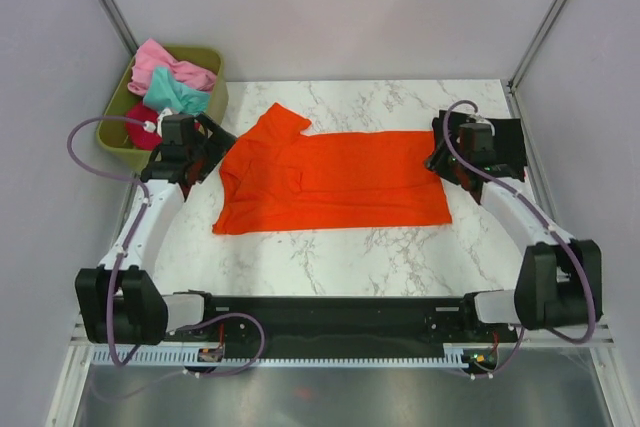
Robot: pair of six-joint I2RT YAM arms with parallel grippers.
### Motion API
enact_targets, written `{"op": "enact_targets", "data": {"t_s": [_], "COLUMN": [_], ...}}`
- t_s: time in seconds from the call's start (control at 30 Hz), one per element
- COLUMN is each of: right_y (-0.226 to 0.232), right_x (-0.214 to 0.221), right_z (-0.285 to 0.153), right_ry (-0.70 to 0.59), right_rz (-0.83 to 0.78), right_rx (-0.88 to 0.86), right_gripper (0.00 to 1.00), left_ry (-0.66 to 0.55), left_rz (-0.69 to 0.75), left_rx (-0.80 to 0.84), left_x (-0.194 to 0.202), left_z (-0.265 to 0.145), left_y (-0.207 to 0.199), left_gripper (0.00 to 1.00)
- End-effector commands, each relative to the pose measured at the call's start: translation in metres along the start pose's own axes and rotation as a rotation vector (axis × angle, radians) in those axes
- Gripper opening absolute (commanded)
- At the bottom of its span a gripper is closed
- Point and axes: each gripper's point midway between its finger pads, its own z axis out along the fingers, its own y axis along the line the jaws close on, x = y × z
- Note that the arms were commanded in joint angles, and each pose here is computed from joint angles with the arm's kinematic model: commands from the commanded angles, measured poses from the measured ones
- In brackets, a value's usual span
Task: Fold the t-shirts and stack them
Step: Fold the tshirt
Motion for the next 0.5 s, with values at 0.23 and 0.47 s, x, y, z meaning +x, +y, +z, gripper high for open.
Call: {"op": "enact_targets", "data": {"t_s": [0.23,0.47], "right_y": [0.027,0.015], "right_x": [-0.056,-0.066], "right_z": [0.098,0.156], "right_ry": [-0.074,-0.088], "right_rz": [-0.063,-0.044], "right_rx": [0.127,0.228], "right_gripper": [0.49,0.52], "left_ry": [0.013,0.013], "left_rz": [0.059,0.005], "left_rx": [0.241,0.267], "left_x": [-0.025,-0.017], "left_z": [0.069,0.110], "left_y": [-0.087,-0.113], "left_gripper": [0.95,0.95]}}
